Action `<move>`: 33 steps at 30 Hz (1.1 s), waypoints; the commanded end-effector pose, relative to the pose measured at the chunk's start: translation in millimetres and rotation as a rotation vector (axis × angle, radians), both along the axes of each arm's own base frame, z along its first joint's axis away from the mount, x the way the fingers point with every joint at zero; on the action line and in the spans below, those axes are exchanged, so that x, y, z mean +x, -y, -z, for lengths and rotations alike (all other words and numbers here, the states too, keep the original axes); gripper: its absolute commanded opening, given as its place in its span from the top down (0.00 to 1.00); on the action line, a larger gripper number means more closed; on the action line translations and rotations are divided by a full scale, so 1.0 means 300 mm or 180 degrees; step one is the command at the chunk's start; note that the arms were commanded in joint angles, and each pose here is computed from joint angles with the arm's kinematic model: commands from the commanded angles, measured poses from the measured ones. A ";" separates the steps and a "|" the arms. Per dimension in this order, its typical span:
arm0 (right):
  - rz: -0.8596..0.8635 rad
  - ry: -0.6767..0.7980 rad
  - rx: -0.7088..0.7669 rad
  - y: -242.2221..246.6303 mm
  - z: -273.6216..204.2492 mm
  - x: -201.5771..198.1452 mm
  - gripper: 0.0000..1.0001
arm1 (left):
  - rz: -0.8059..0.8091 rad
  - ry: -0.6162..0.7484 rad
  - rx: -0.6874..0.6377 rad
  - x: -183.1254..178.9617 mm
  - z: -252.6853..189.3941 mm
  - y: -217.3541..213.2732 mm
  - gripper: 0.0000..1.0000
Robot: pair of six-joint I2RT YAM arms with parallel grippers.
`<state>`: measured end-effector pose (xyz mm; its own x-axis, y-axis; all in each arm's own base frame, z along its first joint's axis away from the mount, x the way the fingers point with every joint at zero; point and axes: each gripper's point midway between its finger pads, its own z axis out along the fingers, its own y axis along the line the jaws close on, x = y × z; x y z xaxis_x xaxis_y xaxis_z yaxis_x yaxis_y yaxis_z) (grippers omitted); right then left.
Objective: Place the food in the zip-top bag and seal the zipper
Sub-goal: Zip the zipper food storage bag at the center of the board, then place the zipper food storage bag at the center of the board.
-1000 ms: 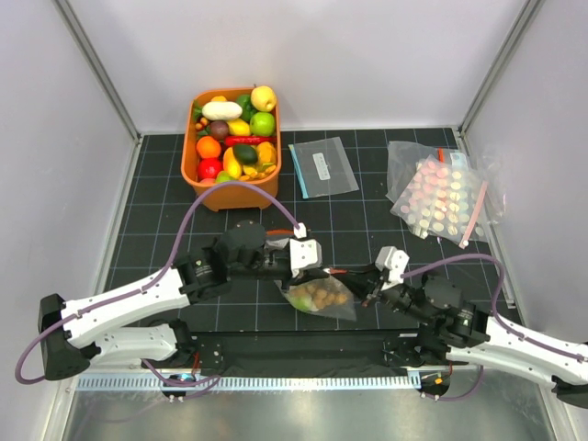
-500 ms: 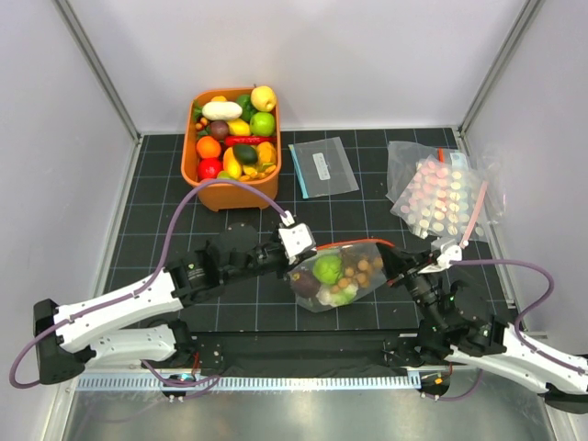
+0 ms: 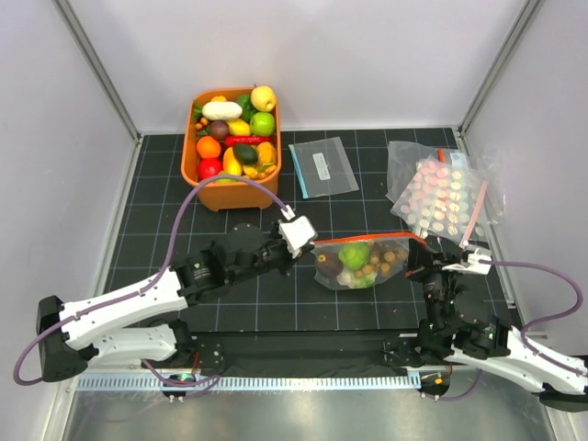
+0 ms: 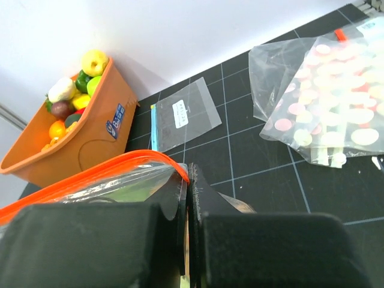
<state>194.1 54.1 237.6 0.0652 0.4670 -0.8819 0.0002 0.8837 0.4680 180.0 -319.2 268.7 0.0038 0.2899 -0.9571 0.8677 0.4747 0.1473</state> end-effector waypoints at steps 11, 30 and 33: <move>0.0367 0.0037 -0.0073 0.008 -0.043 0.032 0.99 | -0.1283 -0.0095 -0.0102 0.195 0.002 -0.174 1.00; -0.0671 -0.0584 -0.0770 -0.469 -0.026 0.495 0.99 | -0.3888 -0.0542 -0.1074 0.414 0.051 -0.623 1.00; -0.0679 -0.0617 -0.0839 -0.518 -0.020 0.554 0.99 | -0.4174 -0.0647 -0.1003 0.431 0.098 -0.660 1.00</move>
<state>338.4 213.4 231.4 -0.2233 0.1927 -0.9555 -0.1831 0.9545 0.2353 301.3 -164.6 241.0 -0.3037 -0.1845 -0.9347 0.0013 0.9810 -0.1941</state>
